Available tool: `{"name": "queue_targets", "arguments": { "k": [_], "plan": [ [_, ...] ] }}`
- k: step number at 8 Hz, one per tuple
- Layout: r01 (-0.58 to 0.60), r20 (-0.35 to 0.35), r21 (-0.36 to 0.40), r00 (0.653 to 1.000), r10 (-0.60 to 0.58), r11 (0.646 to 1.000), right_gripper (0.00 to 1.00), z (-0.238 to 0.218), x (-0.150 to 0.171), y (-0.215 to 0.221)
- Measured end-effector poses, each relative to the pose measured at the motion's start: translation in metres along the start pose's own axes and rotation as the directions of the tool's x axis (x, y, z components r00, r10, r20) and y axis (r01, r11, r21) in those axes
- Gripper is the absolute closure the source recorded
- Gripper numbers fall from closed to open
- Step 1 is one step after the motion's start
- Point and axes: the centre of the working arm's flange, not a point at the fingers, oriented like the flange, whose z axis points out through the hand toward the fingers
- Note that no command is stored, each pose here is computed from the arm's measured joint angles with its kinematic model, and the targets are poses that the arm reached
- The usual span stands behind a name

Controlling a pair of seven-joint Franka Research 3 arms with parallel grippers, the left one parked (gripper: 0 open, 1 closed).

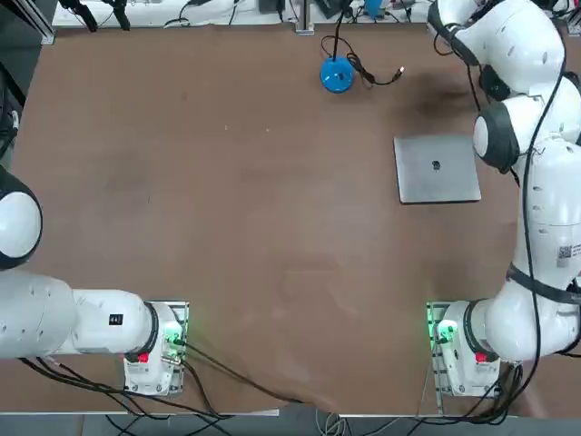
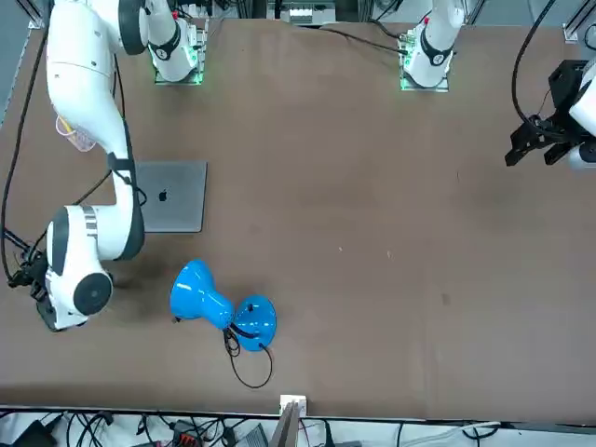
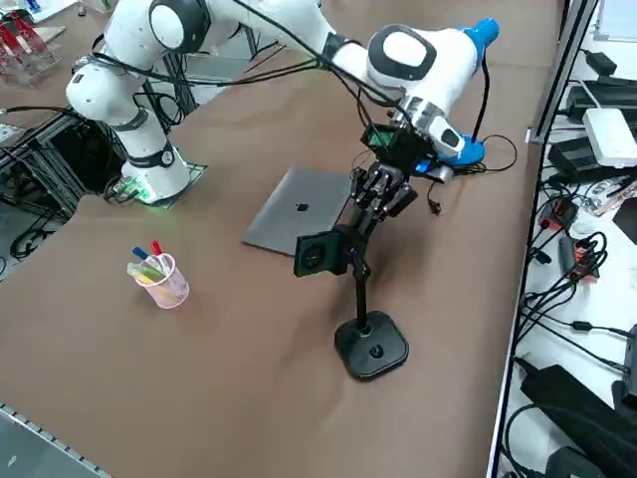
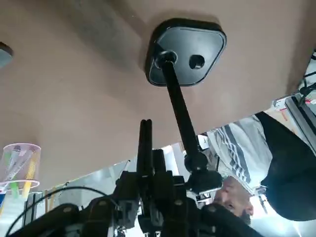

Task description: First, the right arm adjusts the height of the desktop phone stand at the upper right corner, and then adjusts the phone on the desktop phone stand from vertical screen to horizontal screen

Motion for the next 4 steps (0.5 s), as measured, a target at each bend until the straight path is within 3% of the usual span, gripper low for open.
{"name": "queue_targets", "arguments": {
  "k": [4],
  "plan": [
    [-0.012, -0.009, 0.000, 1.000, 0.012, 1.000, 0.84, -0.0027, -0.0119, 0.0052]
  ]
}}
